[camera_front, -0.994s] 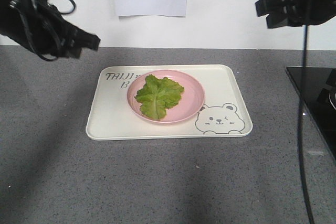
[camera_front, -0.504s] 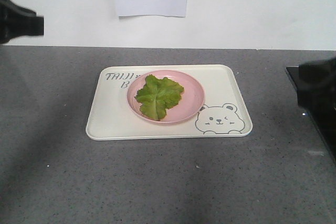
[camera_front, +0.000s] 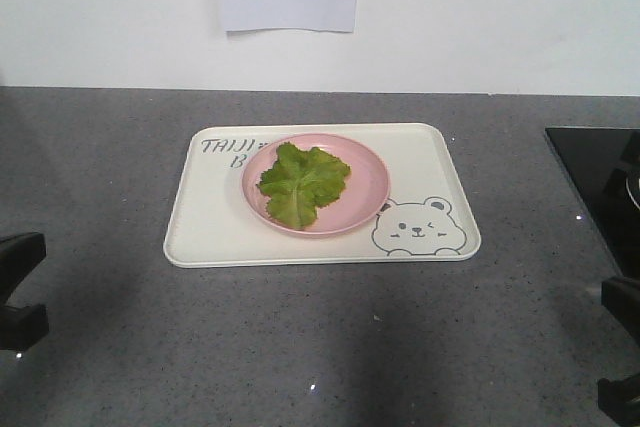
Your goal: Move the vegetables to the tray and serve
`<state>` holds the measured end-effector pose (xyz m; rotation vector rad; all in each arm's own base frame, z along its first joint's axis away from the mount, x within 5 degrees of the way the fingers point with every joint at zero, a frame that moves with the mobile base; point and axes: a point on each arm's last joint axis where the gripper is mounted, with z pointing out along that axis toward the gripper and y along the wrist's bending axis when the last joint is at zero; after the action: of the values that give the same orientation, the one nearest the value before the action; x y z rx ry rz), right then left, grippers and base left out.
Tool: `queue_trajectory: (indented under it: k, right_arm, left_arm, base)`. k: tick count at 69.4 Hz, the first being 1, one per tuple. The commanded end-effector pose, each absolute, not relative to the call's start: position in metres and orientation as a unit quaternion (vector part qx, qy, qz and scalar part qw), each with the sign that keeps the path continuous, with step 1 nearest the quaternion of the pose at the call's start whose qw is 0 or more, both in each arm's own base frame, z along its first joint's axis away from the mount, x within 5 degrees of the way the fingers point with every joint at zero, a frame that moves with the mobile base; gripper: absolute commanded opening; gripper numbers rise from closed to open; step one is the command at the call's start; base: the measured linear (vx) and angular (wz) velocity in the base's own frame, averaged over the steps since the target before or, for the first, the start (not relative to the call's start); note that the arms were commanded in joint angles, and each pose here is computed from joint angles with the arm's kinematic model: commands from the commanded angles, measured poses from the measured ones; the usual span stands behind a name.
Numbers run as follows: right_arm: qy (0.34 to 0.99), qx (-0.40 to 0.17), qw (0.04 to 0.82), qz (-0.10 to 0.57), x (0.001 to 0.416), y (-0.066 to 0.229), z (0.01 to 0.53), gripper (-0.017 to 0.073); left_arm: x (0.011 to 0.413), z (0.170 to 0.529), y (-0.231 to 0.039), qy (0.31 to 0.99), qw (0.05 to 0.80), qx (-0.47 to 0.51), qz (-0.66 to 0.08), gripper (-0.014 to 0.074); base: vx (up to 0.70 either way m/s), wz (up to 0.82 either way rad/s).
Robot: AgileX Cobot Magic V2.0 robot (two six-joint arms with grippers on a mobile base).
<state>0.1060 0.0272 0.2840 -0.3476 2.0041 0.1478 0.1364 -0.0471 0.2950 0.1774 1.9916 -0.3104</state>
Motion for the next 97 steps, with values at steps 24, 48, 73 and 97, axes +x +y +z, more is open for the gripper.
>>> queue_trajectory:
  k: [24, 48, 73, 97]
  right_arm:
    - [0.82, -0.142, 0.551, 0.057, 0.107, 0.027, 0.294, -0.0008]
    - [0.82, -0.142, 0.551, 0.058, 0.107, 0.027, 0.294, -0.0008]
    - [0.82, -0.142, 0.551, 0.058, 0.107, 0.027, 0.294, -0.0008]
    - [0.82, -0.142, 0.551, 0.058, 0.107, 0.027, 0.294, -0.0008]
  left_arm:
    - [0.138, 0.315, -0.049, 0.793, 0.587, 0.067, -0.151, -0.0008]
    - [0.138, 0.314, -0.048, 0.794, 0.586, 0.069, -0.149, -0.0008]
    - [0.119, 0.299, -0.03, 0.755, 0.644, 0.102, -0.069, -0.0008]
    - [0.077, 0.217, -0.005, 0.682, 0.725, -0.037, -0.089, -0.0008]
  base:
    - [0.0, 0.0]
    - [0.0, 0.0]
    - [0.0, 0.0]
    - [0.0, 0.0]
